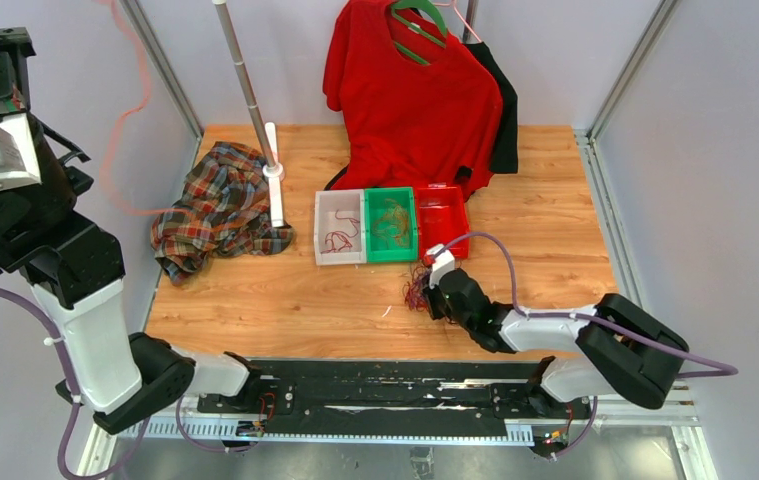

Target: Untangle the cables

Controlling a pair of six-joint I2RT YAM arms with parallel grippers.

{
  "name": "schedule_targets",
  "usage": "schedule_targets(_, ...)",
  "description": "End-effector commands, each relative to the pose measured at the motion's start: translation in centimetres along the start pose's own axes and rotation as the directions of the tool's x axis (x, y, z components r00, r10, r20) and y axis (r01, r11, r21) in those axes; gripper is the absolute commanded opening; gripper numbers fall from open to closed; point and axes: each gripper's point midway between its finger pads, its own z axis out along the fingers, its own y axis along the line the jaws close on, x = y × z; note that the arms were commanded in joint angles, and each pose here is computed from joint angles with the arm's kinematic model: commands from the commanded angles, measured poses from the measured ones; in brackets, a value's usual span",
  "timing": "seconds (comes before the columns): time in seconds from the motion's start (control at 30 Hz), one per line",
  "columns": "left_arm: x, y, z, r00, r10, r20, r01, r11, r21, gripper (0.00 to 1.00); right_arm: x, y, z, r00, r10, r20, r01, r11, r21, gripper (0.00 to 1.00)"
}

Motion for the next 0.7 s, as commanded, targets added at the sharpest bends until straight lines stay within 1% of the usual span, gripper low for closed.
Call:
schedule_targets(0.0, -0.1, 0.5, -0.4, 1.0, 0.009, 0.0, -0.009, 1.0, -0.023, 0.01, 0.6, -1.8, -1.2, 0.997, 0.072, 0.013, -0.073, 0.991, 0.108, 0.01)
schedule_targets(0.07, 0.2, 0.3, -0.5, 1.0, -0.012, -0.012, 0.012, 1.0, -0.022, 0.01, 0.0, -1.3, -1.5, 0.997, 0.076, 0.026, -0.077, 0.994, 0.081, 0.01)
schedule_targets(0.1, 0.4, -0.4, -0.5, 0.999, -0.027, -0.019, 0.027, 1.0, 0.005, 0.01, -0.6, -1.0, -1.7, 0.997, 0.07, 0.042, -0.072, 0.995, 0.062, 0.01)
schedule_targets(0.2, 0.9, -4.0, -1.6, 0.993, -0.107, -0.045, 0.113, 0.982, 0.15, 0.01, -2.8, 0.1, -2.5, 0.992, 0.064, 0.113, -0.064, 0.998, -0.003, 0.02)
schedule_targets(0.23, 1.0, -5.3, -2.2, 0.99, -0.134, -0.052, 0.142, 0.97, 0.197, 0.01, -3.4, 0.5, -2.7, 0.99, 0.062, 0.125, -0.06, 0.998, -0.025, 0.05)
schedule_targets(0.27, 1.2, -6.9, -3.1, 0.986, -0.154, -0.06, 0.164, 0.954, 0.251, 0.01, -4.0, 0.9, -3.0, 0.988, 0.061, 0.139, -0.055, 0.997, -0.046, 0.11)
schedule_targets(0.37, 1.7, -10.6, -5.4, 0.975, -0.202, -0.092, 0.222, 0.902, 0.37, 0.0, -6.1, 1.8, -4.0, 0.98, 0.062, 0.191, -0.043, 0.994, -0.099, 0.37)
schedule_targets(0.47, 2.7, -13.5, -7.5, 0.966, -0.217, -0.137, 0.256, 0.857, 0.447, 0.01, -8.2, 1.9, -4.9, 0.972, 0.058, 0.226, -0.034, 0.994, -0.107, 0.54)
schedule_targets(0.57, 3.7, -16.1, -9.1, 0.955, -0.231, -0.186, 0.295, 0.812, 0.504, 0.01, -10.2, 1.6, -5.4, 0.969, 0.029, 0.247, -0.01, 0.997, -0.079, 0.59)
schedule_targets(0.67, 4.1, -18.4, -10.4, 0.942, -0.261, -0.21, 0.335, 0.768, 0.547, 0.01, -11.2, 0.4, -5.3, 0.968, -0.006, 0.252, 0.008, 1.0, -0.007, 0.6)
